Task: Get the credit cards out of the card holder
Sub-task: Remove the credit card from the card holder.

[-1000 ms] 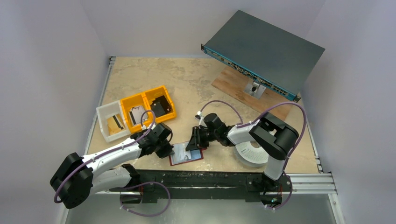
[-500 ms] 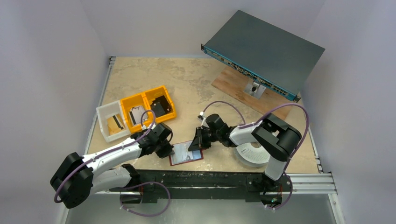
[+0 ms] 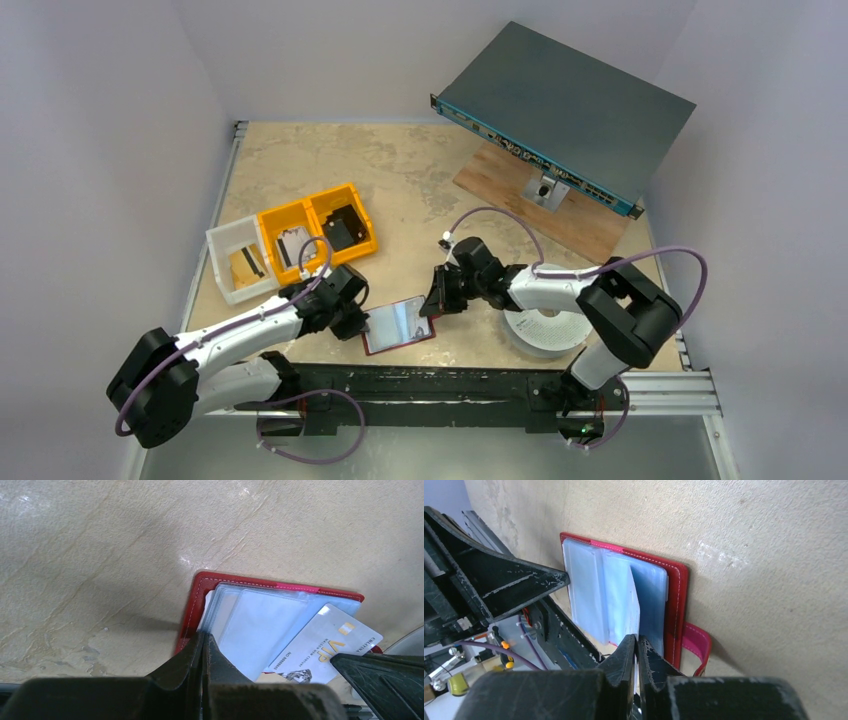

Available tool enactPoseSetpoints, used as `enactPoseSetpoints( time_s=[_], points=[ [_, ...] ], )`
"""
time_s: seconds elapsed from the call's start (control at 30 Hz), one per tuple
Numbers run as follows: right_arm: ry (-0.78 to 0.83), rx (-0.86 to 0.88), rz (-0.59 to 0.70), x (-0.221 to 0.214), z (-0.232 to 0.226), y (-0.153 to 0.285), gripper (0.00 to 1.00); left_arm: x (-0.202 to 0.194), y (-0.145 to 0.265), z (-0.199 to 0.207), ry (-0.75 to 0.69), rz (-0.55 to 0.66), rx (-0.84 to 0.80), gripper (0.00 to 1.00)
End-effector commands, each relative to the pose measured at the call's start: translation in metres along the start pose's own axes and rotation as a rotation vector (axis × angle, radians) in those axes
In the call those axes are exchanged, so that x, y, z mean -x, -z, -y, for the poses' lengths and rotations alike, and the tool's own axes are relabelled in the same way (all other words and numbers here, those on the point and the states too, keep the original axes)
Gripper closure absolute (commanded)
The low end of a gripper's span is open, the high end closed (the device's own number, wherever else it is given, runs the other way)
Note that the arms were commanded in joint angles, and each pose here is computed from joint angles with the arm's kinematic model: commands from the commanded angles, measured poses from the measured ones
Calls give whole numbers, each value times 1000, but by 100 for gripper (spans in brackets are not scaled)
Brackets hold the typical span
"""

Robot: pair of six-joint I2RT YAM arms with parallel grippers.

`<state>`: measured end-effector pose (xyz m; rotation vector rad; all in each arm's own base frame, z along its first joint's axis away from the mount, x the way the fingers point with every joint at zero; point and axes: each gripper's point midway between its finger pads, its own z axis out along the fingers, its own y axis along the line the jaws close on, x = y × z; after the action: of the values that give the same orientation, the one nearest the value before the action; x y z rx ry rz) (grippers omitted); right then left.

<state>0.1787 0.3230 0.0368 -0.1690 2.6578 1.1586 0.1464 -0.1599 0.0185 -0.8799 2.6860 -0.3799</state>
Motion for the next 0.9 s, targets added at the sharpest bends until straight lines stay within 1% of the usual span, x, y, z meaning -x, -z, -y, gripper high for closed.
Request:
enactPoseSetpoints(
  time_s=[0.0,0.1,0.23,0.3,0.43,0.5,0.53,0.57,0.6,0.67,0.87],
  points=[
    [43,-20,39,12,-7,13,100,2,-1,-29,-63,16,100,100],
    [52,9,48,17,-20,18,100,6,9,-12,-92,25,39,100],
    [70,43,64,25,-36,25,100,18,34,12,-148,62,-57,100],
    [76,59,69,28,-44,28,100,24,51,23,-191,79,-109,87],
    [85,89,68,32,-56,33,100,30,80,46,-282,64,-247,57],
    [88,104,70,34,-61,35,100,31,92,55,-314,67,-311,46],
    [86,115,71,36,-64,36,100,27,98,62,-333,46,-360,41],
    [85,136,63,35,-68,38,100,26,104,67,-354,35,-405,32],
    [80,157,63,37,-72,41,100,23,109,73,-369,23,-451,28],
    [85,203,57,39,-83,46,100,19,120,82,-390,3,-530,25],
    [104,371,47,45,-123,70,100,6,153,103,-453,-51,-729,22]
  ],
)
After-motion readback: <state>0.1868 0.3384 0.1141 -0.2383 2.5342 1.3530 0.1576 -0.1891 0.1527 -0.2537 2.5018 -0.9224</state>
